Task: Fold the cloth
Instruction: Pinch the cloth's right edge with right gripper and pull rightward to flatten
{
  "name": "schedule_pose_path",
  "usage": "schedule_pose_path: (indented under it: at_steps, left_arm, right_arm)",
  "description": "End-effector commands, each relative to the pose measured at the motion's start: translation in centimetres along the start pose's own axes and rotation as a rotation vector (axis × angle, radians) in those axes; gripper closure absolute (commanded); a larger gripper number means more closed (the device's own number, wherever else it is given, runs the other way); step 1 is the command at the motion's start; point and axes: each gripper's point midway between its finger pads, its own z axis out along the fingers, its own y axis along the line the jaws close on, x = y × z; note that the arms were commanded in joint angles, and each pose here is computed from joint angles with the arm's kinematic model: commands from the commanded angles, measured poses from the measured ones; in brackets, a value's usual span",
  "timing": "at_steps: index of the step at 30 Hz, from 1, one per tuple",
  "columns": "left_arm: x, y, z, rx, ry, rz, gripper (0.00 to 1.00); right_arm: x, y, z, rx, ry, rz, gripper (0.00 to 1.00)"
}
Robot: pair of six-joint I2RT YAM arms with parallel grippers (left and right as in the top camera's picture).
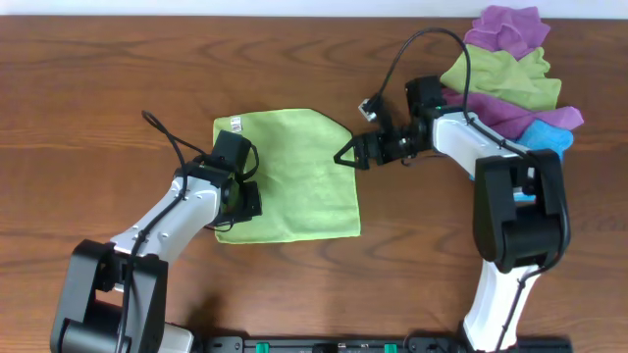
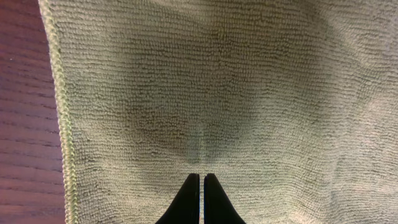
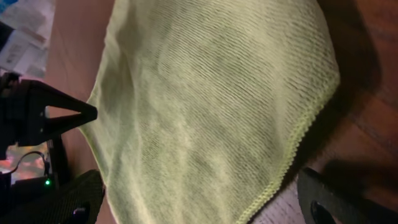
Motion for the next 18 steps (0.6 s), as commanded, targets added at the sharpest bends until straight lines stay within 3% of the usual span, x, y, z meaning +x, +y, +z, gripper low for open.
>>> schedule_pose_path:
  at_steps: [1,18]
  left_arm:
    - [-0.1,0.4,-0.1,-0.021,-0.015,-0.006,0.94]
    - [0.7,0.8,0.9,-0.031,0.016,-0.016,0.94]
  right_arm:
    - [0.7,-1.2,0.8,-0.002,0.015,0.062,0.01]
    - [-0.6,-0.5,3.8,-0.051,-0.017,0.108,0.01]
